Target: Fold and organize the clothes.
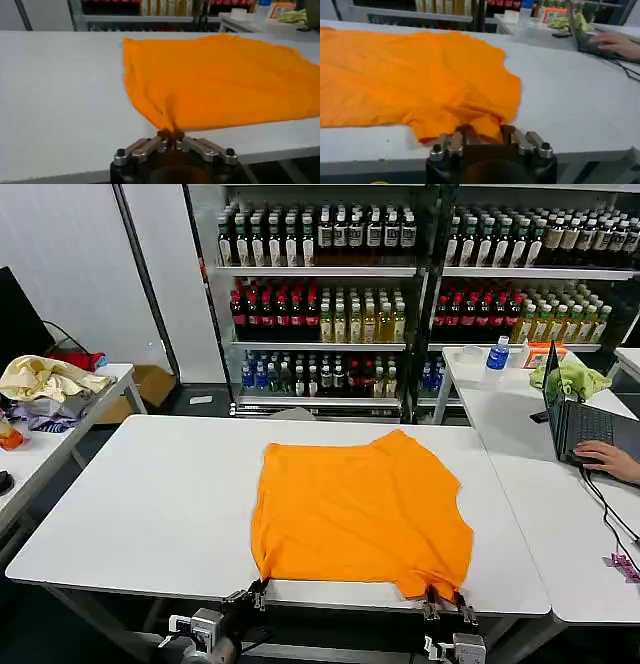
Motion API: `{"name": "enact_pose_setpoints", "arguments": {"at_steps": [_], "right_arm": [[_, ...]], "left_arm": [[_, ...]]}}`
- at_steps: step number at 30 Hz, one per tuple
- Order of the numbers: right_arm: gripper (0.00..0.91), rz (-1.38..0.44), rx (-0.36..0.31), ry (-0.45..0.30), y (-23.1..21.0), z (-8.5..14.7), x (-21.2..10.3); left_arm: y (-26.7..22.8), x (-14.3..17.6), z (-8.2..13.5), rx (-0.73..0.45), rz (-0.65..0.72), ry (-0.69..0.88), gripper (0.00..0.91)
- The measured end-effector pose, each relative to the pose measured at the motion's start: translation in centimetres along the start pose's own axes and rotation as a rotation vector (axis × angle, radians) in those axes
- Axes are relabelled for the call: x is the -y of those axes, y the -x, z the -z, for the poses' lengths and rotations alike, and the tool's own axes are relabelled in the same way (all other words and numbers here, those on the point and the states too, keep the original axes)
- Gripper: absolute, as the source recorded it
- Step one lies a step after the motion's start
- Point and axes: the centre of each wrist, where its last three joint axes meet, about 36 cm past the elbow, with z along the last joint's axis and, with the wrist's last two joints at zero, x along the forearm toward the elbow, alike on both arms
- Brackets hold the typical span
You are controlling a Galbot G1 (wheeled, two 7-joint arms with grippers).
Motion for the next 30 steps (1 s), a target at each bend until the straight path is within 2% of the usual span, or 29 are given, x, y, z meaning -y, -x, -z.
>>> {"name": "enact_pose_setpoints", "arguments": {"at_steps": [13,30], "right_arm": [[0.0,0.023,0.034,-0.002,-0.8,0.1,0.9],[0.0,0.021,0.164,0.008,-3.7,3.3,3.8]], "left_arm": [[-1.0,-0.9,0.7,0.017,-0.007,-0.023,0.02],[-4.0,-4.1,3.4,0.094,0.025,-0.022,0.02]]}}
